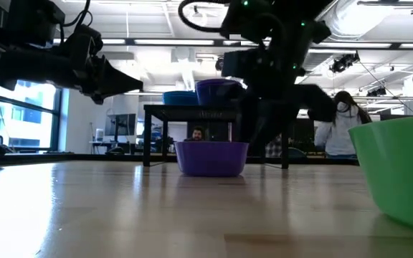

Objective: Pick & Place Mini bowls
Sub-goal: Stack the violet bowl on the violet bowl on the shelf

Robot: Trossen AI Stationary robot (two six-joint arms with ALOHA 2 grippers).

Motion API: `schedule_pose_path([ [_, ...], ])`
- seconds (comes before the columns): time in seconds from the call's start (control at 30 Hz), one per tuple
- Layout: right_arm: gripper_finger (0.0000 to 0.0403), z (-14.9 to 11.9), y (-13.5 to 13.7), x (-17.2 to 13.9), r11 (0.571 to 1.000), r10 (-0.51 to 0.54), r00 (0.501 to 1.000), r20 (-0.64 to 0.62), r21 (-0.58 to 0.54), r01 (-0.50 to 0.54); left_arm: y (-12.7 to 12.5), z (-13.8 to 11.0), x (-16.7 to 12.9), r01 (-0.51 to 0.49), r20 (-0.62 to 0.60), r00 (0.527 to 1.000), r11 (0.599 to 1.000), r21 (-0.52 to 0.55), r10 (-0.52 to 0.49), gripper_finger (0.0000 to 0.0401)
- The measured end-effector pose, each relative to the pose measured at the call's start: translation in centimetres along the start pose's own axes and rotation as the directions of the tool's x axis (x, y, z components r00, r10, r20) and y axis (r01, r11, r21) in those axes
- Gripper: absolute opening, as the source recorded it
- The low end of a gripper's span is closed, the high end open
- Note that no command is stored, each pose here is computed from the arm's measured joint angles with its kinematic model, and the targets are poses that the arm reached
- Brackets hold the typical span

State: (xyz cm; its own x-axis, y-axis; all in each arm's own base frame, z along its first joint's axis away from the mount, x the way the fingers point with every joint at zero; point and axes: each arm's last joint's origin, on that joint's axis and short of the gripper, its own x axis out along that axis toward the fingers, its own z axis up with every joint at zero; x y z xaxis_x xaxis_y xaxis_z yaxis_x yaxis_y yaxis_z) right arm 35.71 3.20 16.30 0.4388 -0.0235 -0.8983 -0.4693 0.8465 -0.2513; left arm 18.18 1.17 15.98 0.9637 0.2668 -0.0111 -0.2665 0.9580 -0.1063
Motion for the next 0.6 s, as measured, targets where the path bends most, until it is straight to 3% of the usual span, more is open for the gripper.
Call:
schedule_pose_path([
  [0.2,0.0112,-0.3,0.2,1.6,0.999,-0.018,0.999,-0.040,-0.051,0.016,0.0,0.0,0.0,0.000,-0.004,1.000,1.000,0.001,0.000,0.0001],
  [0.47,0.0009,-0.3,0.2,1.8,0.999,-0.020,0.999,-0.034,-0.051,0.019,0.0,-0.1,0.0,-0.001,-0.005,1.000,1.000,0.001,0.001,0.0001],
  [0.6,0.0013,-0.3,0.2,1.7,0.999,-0.021,0.999,-0.032,-0.050,0.019,0.0,-0.1,0.0,-0.001,-0.005,1.000,1.000,0.001,0.001,0.0001],
])
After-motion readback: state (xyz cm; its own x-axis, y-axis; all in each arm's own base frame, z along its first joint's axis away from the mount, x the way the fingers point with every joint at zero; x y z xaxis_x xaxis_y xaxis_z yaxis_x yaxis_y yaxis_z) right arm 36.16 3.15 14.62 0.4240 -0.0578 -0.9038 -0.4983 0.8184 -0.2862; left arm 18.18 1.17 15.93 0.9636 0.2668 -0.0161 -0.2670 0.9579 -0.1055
